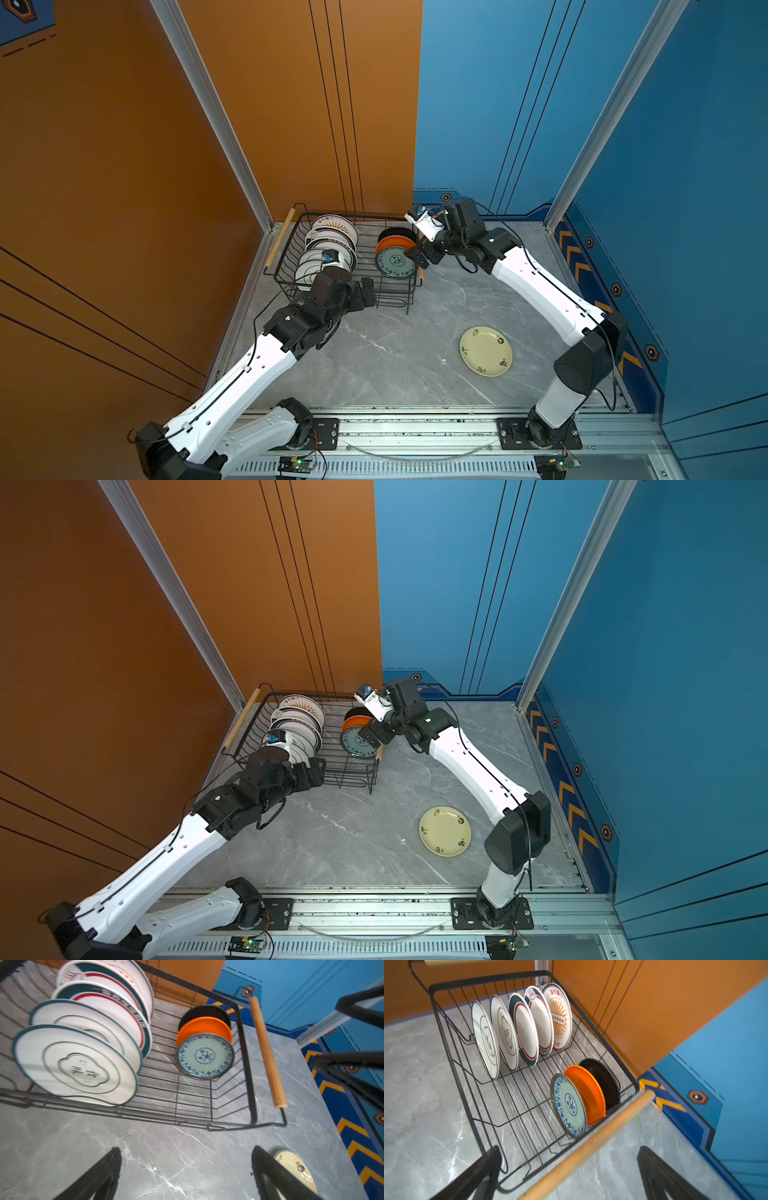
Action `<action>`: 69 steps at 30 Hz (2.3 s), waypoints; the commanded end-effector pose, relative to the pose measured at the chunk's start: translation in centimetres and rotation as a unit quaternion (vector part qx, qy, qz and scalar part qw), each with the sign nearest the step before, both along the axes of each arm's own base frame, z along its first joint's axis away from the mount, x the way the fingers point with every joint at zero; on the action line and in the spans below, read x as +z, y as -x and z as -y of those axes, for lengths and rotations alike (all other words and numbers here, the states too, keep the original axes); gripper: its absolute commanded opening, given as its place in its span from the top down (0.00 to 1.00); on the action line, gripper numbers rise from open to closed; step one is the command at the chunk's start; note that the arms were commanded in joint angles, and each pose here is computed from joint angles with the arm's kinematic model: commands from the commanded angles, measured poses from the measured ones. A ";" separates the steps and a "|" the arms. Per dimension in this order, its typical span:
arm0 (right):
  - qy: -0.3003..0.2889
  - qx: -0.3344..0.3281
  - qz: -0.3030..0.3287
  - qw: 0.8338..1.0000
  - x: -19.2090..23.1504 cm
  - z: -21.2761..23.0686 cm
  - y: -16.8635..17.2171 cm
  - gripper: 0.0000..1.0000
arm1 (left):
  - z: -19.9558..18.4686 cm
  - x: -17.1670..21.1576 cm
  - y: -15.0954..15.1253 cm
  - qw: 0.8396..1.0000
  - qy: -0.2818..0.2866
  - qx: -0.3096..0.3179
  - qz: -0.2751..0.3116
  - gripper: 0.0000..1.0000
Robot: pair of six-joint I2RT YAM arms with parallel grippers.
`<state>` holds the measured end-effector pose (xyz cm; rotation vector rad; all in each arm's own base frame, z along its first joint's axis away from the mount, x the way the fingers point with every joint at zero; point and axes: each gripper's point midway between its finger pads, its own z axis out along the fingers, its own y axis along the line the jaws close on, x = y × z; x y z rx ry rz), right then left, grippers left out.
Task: Unload the plates from the dish rack
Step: 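Move the right gripper to the blue-and-white plate while the left returns to the rack, then grasp the blue-and-white patterned plate with the right gripper while the left steadies the rack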
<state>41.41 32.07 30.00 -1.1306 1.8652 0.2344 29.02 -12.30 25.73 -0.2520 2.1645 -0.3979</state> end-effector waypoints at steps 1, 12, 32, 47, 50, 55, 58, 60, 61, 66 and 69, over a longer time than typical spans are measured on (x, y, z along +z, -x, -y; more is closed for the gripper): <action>0.061 0.025 0.057 0.996 -0.4 -1.6 -1.9 0.00 | -1.1 -1.2 0.8 0.999 0.020 0.006 -0.028 0.02; 0.129 0.042 0.064 0.989 -6.4 -5.8 -6.1 0.08 | -3.1 -1.1 1.0 0.999 0.039 -0.016 -0.023 0.02; 0.167 0.021 0.030 0.985 -12.3 -4.1 -9.8 0.21 | -4.0 -1.3 0.8 1.000 0.021 -0.005 0.017 0.02; 0.183 0.025 0.006 0.983 -14.9 -3.6 -9.7 0.47 | -3.9 -2.5 -0.2 1.000 0.019 0.003 0.000 0.02; 0.191 0.029 0.003 0.981 -15.4 -3.5 -9.5 0.49 | -3.7 -2.5 -0.3 1.000 0.022 -0.001 -0.003 0.02; 0.195 0.031 -0.003 0.980 -15.8 -3.2 -9.6 0.56 | -3.8 -2.7 -0.6 1.000 0.015 0.004 -0.006 0.02; 0.200 0.033 -0.007 0.979 -16.2 -2.9 -9.6 0.60 | -3.9 -2.9 -0.6 1.000 0.015 0.007 -0.007 0.02; 0.203 0.036 -0.009 0.979 -16.5 -2.9 -9.6 0.63 | -3.9 -2.9 -0.6 1.000 0.015 0.007 -0.008 0.02; 0.205 0.037 -0.010 0.978 -16.6 -2.8 -9.6 0.65 | -3.9 -3.0 -0.7 1.000 0.015 0.007 -0.008 0.02; 0.210 0.041 -0.014 0.977 -16.9 -2.7 -9.4 0.70 | -4.0 -3.0 -0.9 1.000 0.018 0.015 -0.006 0.02; 0.213 0.043 -0.017 0.976 -17.0 -2.7 -9.2 0.72 | -3.9 -2.9 -1.2 1.000 0.022 0.018 -0.004 0.02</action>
